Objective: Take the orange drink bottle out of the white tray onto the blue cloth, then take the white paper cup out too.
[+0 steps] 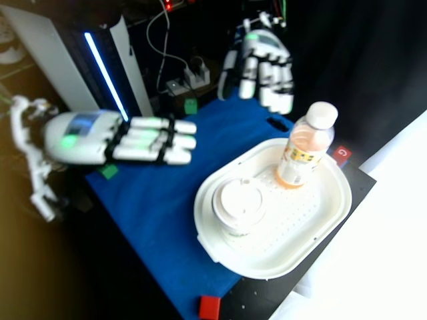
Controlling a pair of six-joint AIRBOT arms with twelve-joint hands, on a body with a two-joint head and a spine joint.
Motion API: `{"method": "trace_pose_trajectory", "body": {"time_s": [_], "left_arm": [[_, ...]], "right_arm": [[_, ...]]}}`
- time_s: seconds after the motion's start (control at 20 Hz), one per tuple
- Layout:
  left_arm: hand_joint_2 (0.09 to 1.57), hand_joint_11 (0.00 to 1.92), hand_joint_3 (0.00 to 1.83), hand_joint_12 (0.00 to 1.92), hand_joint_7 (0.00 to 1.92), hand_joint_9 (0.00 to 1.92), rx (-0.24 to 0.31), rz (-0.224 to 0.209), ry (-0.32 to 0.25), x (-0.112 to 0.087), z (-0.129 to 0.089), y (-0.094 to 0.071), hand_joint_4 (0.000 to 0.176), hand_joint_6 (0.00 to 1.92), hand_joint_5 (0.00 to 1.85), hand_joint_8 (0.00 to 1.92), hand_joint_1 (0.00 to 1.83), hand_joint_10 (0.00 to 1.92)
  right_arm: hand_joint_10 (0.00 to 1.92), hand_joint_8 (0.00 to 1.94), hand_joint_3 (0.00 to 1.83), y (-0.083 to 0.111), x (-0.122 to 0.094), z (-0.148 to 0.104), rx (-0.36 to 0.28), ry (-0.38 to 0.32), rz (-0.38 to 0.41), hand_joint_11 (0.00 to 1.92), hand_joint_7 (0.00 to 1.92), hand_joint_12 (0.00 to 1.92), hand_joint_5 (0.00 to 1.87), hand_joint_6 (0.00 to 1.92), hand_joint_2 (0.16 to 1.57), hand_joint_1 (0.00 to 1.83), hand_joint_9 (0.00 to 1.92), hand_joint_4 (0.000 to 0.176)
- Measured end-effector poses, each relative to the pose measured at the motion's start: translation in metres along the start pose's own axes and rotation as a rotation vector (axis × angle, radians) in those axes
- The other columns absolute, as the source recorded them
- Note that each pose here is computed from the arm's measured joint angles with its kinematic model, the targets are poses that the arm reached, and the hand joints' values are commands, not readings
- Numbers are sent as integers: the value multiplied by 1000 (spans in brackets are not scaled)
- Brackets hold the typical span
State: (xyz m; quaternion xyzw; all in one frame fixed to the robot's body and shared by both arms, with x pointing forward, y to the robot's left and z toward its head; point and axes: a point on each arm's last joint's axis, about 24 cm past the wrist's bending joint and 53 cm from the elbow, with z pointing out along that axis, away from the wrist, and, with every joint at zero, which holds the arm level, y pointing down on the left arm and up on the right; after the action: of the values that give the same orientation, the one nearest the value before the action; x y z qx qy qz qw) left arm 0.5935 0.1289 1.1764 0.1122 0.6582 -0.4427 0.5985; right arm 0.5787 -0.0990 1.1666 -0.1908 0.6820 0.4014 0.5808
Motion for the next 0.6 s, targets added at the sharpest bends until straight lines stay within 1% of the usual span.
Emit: {"method": "trace_pose_trajectory", "body": {"time_s": [0.1,0.15,0.2,0.25,0.3,0.35,0.4,0.45,0.5,0.55,0.6], "left_arm": [[1349,0,6,0,0,0,-16,-8,8,4,-4,4,107,0,0,0,234,0],[1361,0,10,0,0,0,-26,-8,20,7,-7,7,102,0,0,0,184,0],[1357,0,7,0,0,0,-34,-11,28,9,-9,9,95,0,0,0,172,0],[1353,0,4,0,0,0,-45,-18,30,11,-10,11,92,0,0,0,178,0],[1352,0,3,0,0,0,-59,-26,30,12,-12,14,110,0,0,0,139,0],[1352,0,3,0,0,0,-65,-30,27,11,-12,16,110,0,0,0,139,0],[1349,0,1,0,0,0,-77,-36,17,9,-12,19,127,0,0,0,127,0],[1343,0,0,0,0,0,-91,-40,3,6,-12,23,116,0,0,0,142,0],[1331,0,0,0,0,0,-110,-39,-12,2,-12,30,117,0,0,0,161,0],[1294,0,0,0,0,0,-129,-47,-27,-1,-11,37,73,0,0,0,222,0],[1261,0,0,0,0,0,-153,-58,-42,-3,-11,45,69,0,0,0,342,0]], "right_arm": [[0,0,19,-1,4,1,8,11,11,0,0,725,0,0,1332,329,0,0],[0,0,10,-3,10,1,14,22,20,0,0,663,0,0,1336,289,0,0],[0,0,3,-4,14,0,20,36,22,0,0,472,0,0,1332,294,0,0],[0,0,2,-6,19,-1,27,51,24,0,0,123,0,0,1332,283,0,0],[0,0,1,-9,23,-3,42,60,36,0,0,4,0,0,1331,275,0,0],[0,0,1,-10,22,-3,47,57,41,0,0,4,0,0,1331,275,0,0],[0,0,0,-13,22,-4,57,56,49,0,0,0,0,0,1325,285,0,0],[0,0,0,-14,21,-4,63,51,56,0,0,0,0,0,1324,288,0,0],[0,0,0,-15,20,-4,66,48,59,0,0,0,0,0,1328,293,0,0],[0,0,2,-16,21,-4,68,51,61,0,0,0,0,0,1332,296,0,0],[0,0,4,-16,22,-4,68,52,60,0,0,0,0,0,1338,274,0,0]]}}
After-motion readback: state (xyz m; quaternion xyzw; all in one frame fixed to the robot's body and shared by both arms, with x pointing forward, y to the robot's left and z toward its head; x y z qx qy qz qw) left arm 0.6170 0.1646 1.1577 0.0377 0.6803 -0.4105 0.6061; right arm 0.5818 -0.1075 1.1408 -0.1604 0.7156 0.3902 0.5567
